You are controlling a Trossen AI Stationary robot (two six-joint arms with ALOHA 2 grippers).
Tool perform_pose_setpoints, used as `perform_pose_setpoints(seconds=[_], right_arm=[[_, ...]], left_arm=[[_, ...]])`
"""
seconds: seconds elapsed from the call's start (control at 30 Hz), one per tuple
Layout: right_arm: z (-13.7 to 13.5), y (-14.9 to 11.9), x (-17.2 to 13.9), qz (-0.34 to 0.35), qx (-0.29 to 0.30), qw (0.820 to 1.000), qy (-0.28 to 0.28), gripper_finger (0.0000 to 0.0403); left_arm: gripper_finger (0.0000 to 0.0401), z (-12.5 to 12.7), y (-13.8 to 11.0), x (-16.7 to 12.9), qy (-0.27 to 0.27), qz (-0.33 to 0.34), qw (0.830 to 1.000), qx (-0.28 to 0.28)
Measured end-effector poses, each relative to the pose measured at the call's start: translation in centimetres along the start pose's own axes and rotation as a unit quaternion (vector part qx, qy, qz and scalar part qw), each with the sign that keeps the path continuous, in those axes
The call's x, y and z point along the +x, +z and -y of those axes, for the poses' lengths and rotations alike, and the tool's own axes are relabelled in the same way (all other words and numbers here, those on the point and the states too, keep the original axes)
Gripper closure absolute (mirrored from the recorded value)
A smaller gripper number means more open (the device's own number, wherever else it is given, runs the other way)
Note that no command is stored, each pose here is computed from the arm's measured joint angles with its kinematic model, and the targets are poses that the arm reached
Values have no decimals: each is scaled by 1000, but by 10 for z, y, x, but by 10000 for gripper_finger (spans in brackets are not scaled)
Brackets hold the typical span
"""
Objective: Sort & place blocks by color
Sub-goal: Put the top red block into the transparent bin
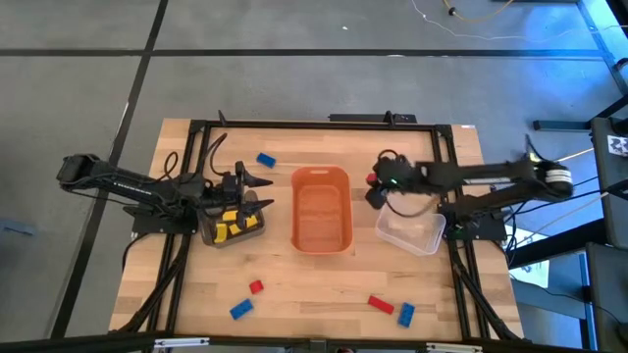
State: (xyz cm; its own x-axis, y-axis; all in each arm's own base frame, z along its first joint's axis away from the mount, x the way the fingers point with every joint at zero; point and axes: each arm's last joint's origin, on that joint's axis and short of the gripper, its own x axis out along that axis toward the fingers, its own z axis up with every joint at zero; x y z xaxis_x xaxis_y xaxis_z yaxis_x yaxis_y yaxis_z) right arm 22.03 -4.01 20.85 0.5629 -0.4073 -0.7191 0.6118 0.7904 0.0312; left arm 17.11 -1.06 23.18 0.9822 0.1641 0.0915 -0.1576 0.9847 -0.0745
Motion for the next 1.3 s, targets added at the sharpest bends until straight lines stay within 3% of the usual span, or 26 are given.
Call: perform_pose_setpoints(seconds=[0.17, 0.3, 0.83, 1.3], right_arm=[[-26, 7, -33, 200, 5, 976, 83, 273], [-38, 15, -49, 286, -7, 949, 131, 273], [-46, 14, -51, 305, -47, 941, 137, 273], [-47, 14, -51, 302, -37, 941, 147, 273]], left_arm=[[158, 0, 1, 0, 0, 8, 1000, -2], [158, 0, 2, 0, 0, 9, 1000, 11], [158, 0, 1, 0, 0, 3, 1000, 16], [158, 0, 1, 0, 0, 3, 1000, 16]])
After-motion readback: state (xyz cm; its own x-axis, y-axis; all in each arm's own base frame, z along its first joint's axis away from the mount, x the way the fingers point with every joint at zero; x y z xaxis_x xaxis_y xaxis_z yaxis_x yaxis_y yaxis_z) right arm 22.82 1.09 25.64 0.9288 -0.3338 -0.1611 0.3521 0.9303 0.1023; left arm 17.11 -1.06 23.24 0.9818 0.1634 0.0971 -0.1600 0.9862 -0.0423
